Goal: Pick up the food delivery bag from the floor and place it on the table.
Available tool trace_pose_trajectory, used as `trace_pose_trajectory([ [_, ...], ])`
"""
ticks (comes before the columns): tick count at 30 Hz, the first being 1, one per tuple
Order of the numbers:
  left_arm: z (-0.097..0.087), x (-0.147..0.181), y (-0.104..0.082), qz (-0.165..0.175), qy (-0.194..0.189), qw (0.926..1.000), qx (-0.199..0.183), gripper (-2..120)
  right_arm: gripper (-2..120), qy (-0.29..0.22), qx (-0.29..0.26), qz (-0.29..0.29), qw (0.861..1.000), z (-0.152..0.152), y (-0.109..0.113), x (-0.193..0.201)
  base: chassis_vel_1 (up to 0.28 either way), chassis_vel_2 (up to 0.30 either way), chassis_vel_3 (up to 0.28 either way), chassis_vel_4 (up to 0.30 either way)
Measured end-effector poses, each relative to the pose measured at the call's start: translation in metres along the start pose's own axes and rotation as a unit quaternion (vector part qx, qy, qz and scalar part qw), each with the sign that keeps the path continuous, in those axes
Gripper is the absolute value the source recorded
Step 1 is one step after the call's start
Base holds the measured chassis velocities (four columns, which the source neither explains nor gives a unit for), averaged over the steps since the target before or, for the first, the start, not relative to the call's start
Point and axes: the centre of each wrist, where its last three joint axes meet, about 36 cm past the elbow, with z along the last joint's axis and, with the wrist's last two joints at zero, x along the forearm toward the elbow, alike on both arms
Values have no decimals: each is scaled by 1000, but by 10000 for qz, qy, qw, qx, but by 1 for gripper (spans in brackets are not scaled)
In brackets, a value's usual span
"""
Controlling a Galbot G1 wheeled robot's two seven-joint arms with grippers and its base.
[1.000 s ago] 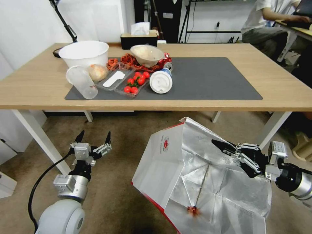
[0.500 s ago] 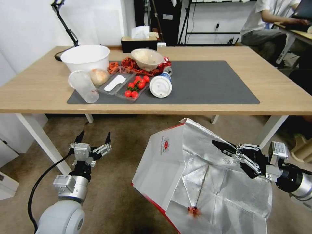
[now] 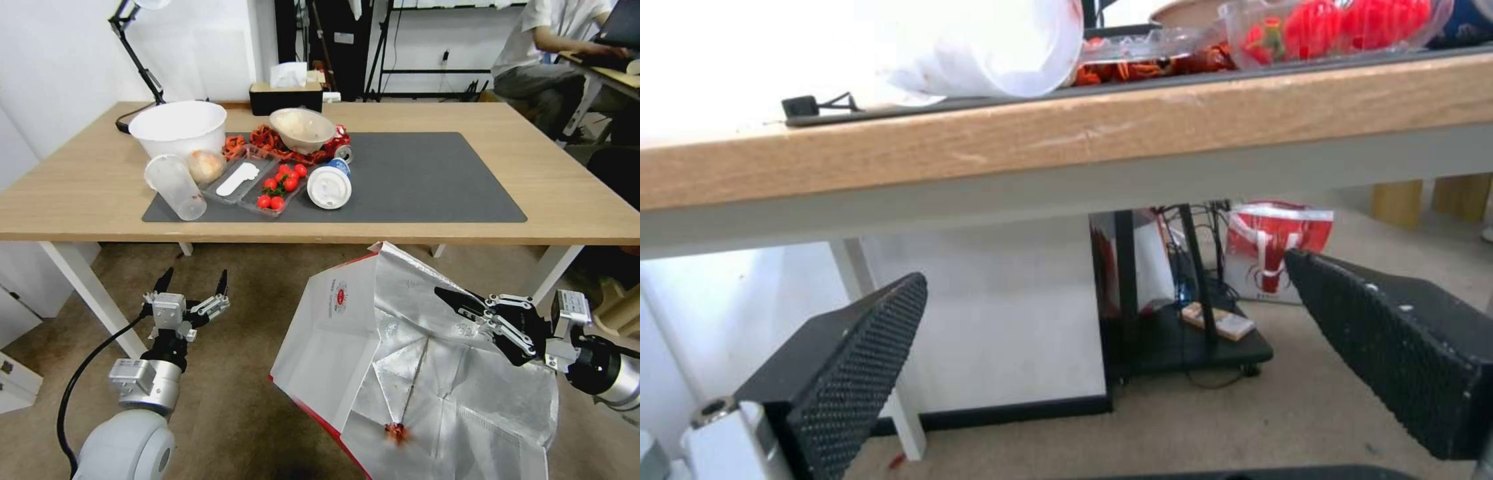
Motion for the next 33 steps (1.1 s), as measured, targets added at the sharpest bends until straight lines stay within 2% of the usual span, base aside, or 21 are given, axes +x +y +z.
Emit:
trace_pose_trajectory([
  [33,3,-1,2,14,67,10000,-42,100,0,-50,-117,43,9999,14,2,0,0,0,0,0],
])
